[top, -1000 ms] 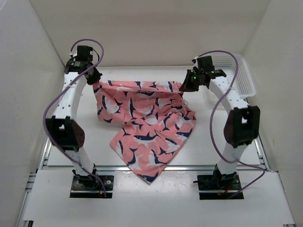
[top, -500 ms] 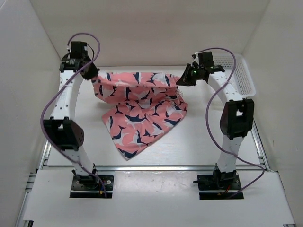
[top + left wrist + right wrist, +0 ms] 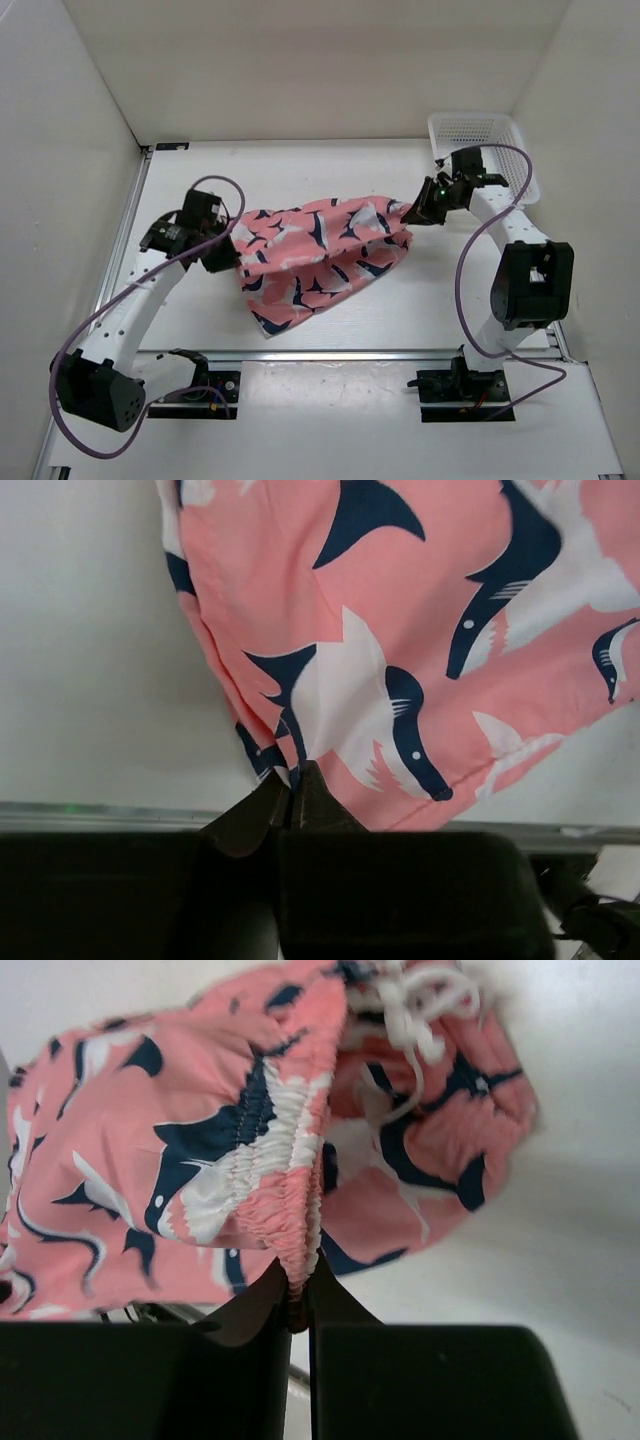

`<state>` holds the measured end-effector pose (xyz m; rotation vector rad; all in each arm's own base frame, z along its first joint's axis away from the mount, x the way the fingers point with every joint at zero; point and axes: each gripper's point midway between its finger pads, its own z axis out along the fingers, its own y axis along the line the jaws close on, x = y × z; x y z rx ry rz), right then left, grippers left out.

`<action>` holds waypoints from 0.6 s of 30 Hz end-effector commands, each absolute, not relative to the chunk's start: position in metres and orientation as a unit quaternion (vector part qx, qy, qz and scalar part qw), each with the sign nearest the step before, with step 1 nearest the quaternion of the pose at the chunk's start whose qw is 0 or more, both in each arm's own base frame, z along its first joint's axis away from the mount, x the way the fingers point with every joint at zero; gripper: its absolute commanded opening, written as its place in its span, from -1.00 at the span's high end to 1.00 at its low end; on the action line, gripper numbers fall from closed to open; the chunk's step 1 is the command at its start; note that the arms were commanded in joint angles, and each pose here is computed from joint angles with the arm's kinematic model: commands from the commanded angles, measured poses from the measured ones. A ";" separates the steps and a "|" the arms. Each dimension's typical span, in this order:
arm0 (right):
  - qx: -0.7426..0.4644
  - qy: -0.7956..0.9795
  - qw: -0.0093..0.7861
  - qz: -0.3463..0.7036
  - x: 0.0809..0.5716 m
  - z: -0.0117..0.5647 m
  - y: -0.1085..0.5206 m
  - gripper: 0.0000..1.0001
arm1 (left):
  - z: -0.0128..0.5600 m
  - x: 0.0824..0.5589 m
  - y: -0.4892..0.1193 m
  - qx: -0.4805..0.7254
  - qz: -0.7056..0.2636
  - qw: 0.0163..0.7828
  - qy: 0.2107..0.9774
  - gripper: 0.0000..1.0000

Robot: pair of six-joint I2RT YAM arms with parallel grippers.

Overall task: Fold and stack the shorts
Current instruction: Fold the shorts

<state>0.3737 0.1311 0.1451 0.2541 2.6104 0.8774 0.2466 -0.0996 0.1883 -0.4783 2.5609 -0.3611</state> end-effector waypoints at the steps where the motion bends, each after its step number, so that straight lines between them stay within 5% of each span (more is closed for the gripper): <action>1: 0.082 0.934 0.182 0.298 0.348 0.144 0.125 0.92 | 0.163 0.220 -0.112 -0.182 -0.135 0.214 0.950 0.79; 10: 0.103 0.941 0.200 0.254 0.353 0.115 0.111 0.98 | 0.115 0.197 -0.136 -0.208 -0.113 0.180 0.955 0.79; 18: 0.095 0.922 0.259 0.272 0.387 0.166 0.115 0.98 | 0.165 0.241 -0.118 -0.221 -0.067 0.242 0.943 0.79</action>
